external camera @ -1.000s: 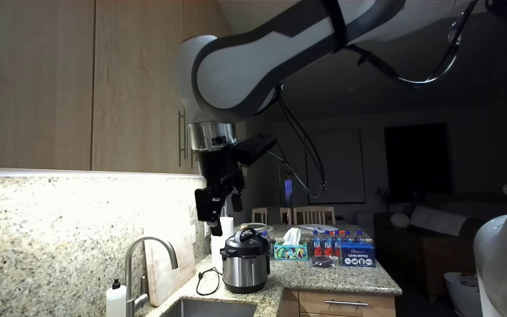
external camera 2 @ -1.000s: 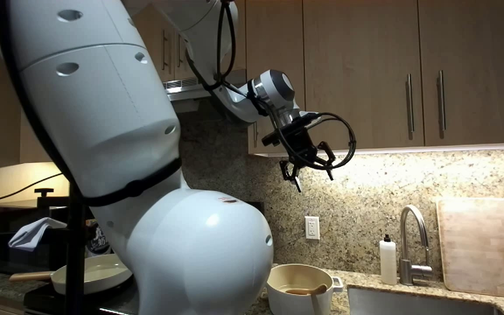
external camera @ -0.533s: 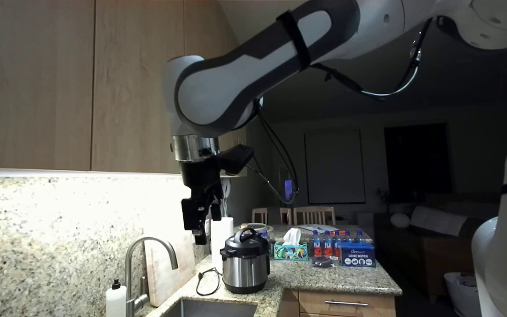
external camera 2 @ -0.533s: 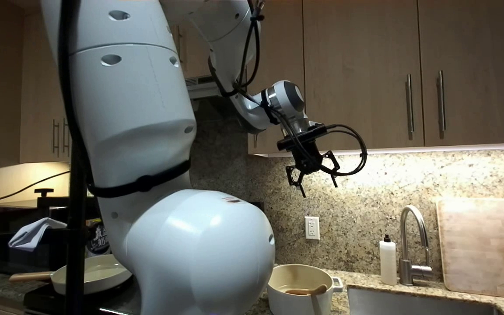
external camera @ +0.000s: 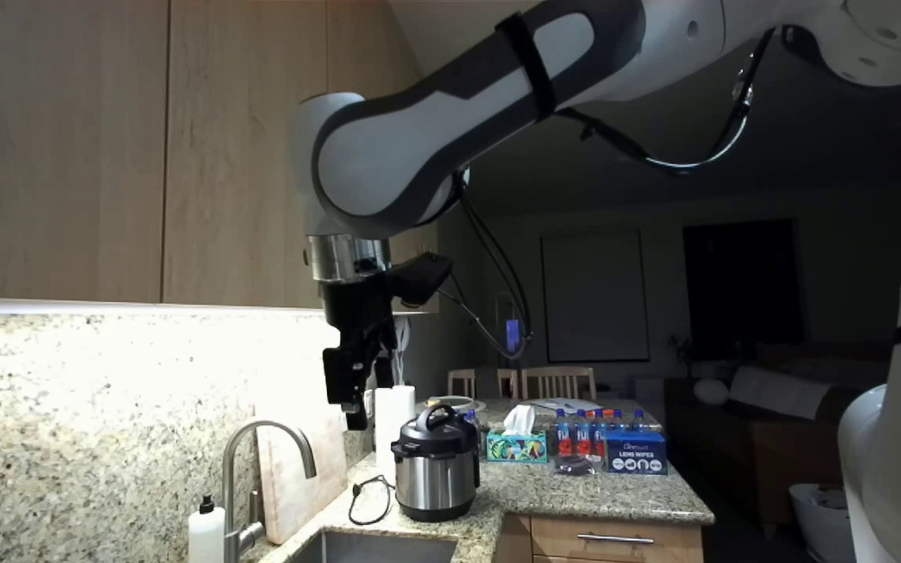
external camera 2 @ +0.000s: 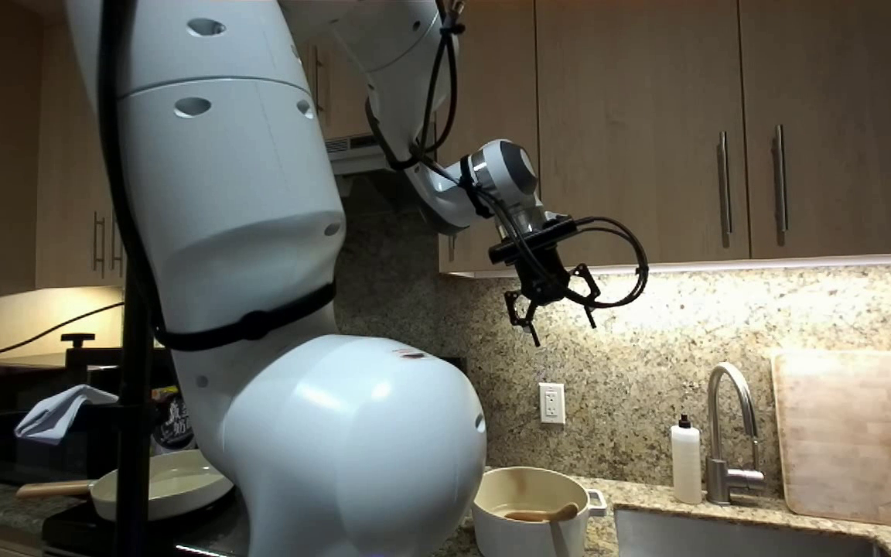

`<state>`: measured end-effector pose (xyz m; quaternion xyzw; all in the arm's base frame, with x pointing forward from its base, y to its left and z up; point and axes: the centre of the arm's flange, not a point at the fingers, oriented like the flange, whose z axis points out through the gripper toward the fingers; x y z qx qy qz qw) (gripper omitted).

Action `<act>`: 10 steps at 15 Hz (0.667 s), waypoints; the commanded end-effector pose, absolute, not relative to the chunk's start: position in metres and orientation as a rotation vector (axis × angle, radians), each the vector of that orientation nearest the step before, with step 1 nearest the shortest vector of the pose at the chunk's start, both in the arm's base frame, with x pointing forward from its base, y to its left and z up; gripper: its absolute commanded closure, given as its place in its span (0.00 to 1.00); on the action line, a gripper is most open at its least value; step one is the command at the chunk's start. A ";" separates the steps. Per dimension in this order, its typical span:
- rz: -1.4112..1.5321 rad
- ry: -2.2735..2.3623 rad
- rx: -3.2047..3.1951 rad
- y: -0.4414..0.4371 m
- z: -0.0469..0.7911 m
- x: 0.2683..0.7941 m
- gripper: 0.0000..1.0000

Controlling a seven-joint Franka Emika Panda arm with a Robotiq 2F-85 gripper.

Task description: Pick up the cooking stick and stir in the pot

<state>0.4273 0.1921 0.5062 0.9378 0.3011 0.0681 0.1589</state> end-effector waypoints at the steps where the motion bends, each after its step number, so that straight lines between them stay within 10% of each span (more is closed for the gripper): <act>1: 0.214 0.967 2.655 0.188 0.494 0.432 0.00; 10: 0.157 1.397 2.406 0.166 0.435 0.479 0.00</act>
